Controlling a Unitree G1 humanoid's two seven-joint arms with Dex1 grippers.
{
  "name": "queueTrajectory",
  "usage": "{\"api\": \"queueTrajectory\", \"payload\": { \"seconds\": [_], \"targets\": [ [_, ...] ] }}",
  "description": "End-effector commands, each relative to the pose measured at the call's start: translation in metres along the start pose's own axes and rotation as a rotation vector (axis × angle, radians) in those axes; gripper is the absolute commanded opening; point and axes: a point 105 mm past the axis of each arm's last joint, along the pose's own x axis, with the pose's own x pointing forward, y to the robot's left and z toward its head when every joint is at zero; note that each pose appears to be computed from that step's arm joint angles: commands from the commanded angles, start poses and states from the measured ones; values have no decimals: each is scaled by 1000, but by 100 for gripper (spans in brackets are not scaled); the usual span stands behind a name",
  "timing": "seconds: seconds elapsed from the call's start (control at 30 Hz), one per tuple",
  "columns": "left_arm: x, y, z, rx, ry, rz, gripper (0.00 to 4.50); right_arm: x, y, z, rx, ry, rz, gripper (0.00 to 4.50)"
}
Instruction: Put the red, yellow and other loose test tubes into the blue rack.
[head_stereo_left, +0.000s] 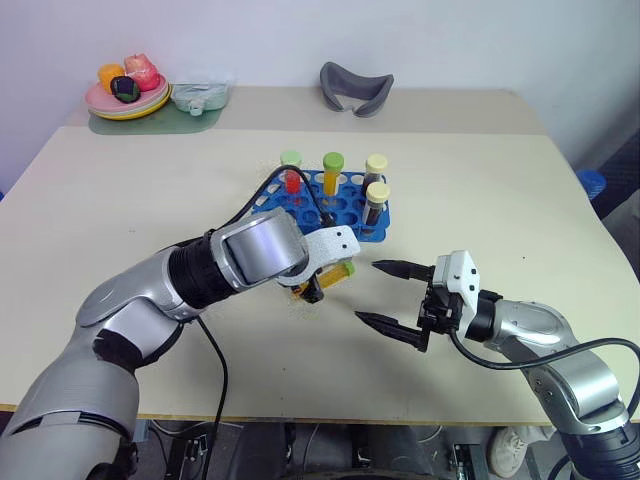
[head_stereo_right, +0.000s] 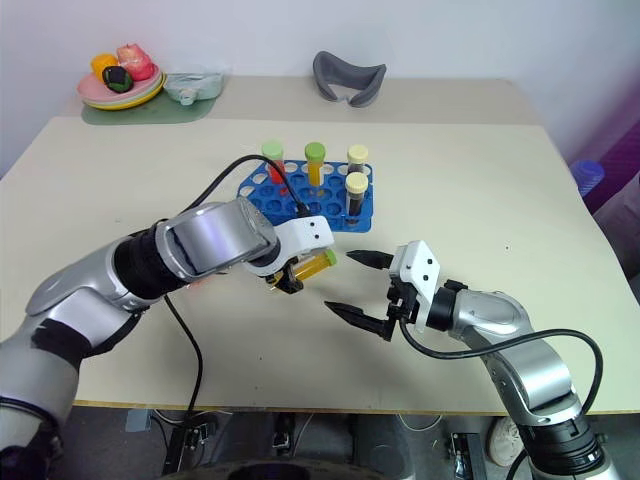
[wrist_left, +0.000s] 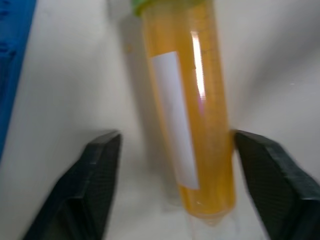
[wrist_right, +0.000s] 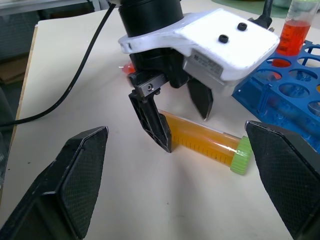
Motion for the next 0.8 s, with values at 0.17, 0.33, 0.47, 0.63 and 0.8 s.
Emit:
{"api": "queueTrajectory", "payload": {
  "seconds": [0.17, 0.33, 0.47, 0.63, 0.8],
  "targets": [
    [-2, 14, -7, -14, 17, 76, 284, 2, 6, 11, -30, -37, 17, 450],
    [-3, 17, -7, -14, 13, 94, 146, 2, 5, 11, -31, -37, 19, 450],
    [-2, 17, -7, -27, 9, 93, 146, 2, 5, 11, -31, -35, 21, 450],
    [-10, 20, -14, -68, -13, 86, 146, 1, 4, 12, -33, -31, 23, 450],
    [-12, 27, -19, -95, -23, 126, 89, 1, 5, 11, -31, -26, 29, 450]
  ]
}}
